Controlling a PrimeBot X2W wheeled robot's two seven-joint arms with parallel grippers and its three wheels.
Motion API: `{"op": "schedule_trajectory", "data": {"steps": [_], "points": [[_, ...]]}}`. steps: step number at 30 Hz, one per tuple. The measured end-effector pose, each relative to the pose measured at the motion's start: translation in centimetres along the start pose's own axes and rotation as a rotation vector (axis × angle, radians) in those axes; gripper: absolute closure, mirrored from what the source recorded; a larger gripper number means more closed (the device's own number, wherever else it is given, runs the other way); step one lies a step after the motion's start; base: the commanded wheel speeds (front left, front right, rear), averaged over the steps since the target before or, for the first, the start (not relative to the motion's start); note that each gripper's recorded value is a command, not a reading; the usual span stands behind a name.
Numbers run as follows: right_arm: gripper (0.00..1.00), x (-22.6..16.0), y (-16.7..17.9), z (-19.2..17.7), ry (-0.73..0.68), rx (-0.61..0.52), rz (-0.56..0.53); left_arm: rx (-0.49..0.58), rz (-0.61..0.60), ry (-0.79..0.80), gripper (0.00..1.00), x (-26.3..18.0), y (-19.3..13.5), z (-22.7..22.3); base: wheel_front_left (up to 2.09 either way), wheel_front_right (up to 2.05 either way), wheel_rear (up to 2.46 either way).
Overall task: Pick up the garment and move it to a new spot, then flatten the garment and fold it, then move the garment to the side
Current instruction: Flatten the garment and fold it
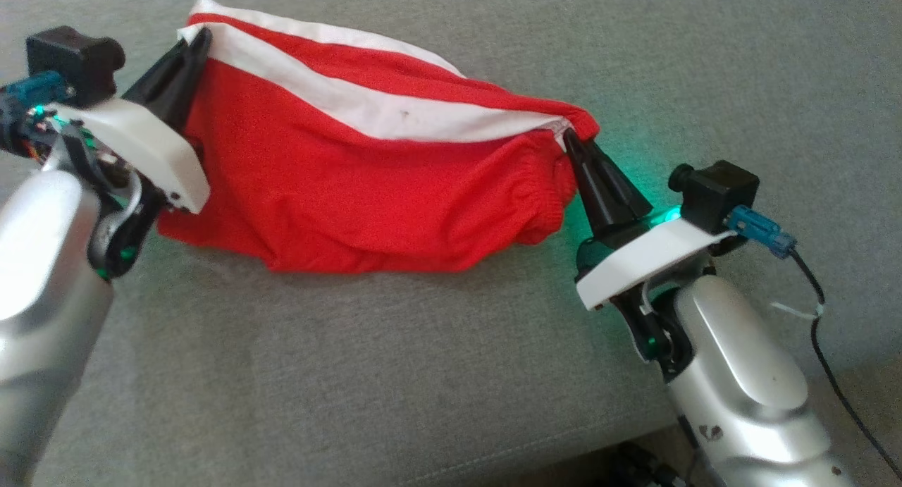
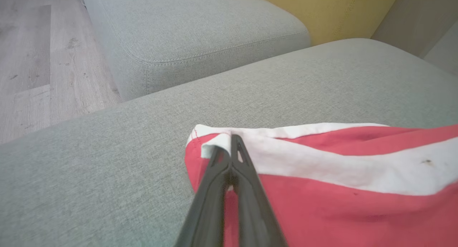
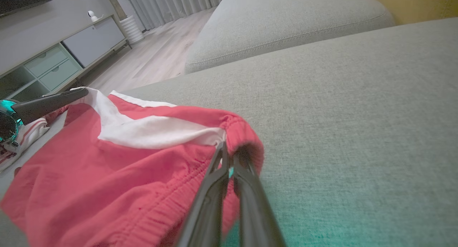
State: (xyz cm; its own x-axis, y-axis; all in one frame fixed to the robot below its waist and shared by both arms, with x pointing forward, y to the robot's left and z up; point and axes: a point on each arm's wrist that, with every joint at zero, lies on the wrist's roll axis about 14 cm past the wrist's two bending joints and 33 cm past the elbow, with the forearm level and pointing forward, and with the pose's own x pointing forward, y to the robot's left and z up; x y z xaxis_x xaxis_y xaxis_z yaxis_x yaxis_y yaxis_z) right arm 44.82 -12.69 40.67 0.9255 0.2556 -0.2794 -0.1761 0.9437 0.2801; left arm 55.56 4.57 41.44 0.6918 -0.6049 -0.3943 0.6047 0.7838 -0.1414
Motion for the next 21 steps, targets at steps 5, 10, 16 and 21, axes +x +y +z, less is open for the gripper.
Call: {"op": "schedule_trajectory", "data": {"steps": [5,10,16,21], "points": [[0.93,0.3,-0.7,-0.2,-0.006,0.016,-0.014,-0.006,0.010,0.021,1.00,1.4,0.8,-0.6,0.00,0.00,0.00],[0.00,0.3,-0.4,0.3,-0.030,0.030,-0.007,0.003,0.040,0.007,0.67,1.0,1.6,-0.5,0.00,0.00,0.00],[0.00,0.1,0.2,0.9,-0.059,0.029,0.006,0.006,0.054,-0.037,0.00,0.4,1.5,0.4,0.00,0.00,0.00],[0.00,-0.4,0.4,1.8,-0.090,0.008,0.008,0.014,0.049,-0.092,0.00,-0.4,1.0,2.1,0.00,0.00,0.00]]}}
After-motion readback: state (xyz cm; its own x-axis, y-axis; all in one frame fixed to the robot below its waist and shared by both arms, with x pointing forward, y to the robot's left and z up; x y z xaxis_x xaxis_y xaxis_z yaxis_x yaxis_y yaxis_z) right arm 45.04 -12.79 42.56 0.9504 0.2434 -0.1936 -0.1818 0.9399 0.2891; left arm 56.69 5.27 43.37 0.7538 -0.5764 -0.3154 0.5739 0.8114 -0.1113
